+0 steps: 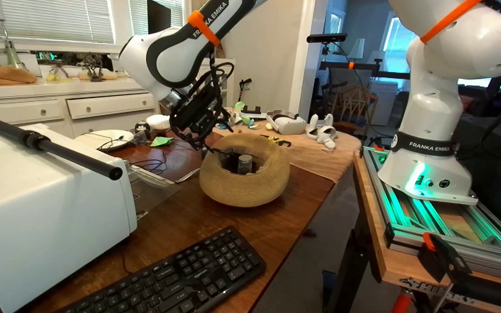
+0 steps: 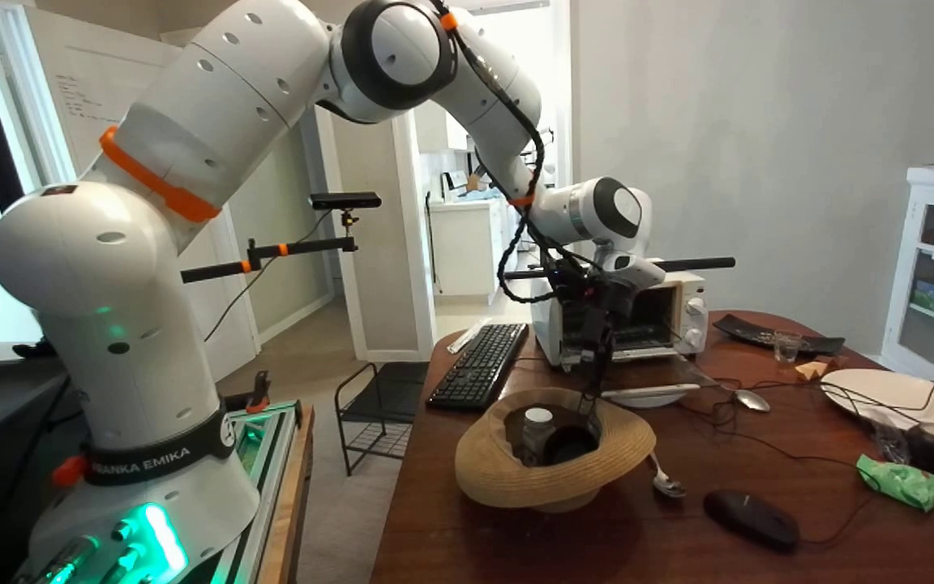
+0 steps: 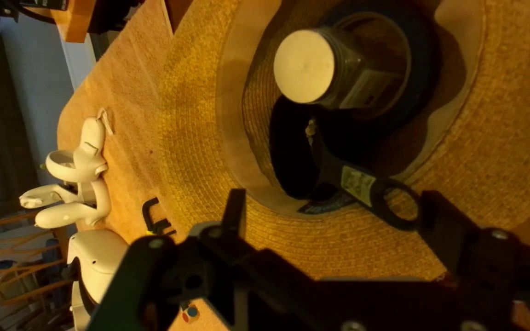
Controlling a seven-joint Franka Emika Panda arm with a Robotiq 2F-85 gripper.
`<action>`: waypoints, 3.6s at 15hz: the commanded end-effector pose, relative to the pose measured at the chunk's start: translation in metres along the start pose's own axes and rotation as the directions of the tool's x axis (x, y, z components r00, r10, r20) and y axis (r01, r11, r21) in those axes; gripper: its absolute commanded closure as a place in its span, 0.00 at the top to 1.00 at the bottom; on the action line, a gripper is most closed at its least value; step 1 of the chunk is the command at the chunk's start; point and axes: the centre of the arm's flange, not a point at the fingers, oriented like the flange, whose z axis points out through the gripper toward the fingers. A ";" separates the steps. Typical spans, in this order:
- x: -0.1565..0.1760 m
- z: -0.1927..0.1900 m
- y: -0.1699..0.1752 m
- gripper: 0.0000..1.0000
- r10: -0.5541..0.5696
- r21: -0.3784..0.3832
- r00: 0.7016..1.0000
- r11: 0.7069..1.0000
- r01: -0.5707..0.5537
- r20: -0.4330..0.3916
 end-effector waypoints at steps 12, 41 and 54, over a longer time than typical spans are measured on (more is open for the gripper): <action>-0.008 0.038 0.029 0.97 -0.036 -0.033 0.994 0.999 0.040 0.098; -0.042 -0.027 0.013 0.01 -0.183 -0.212 0.971 0.966 0.148 -0.154; -0.127 -0.136 0.121 0.01 -0.456 -0.182 0.747 0.887 0.424 -0.485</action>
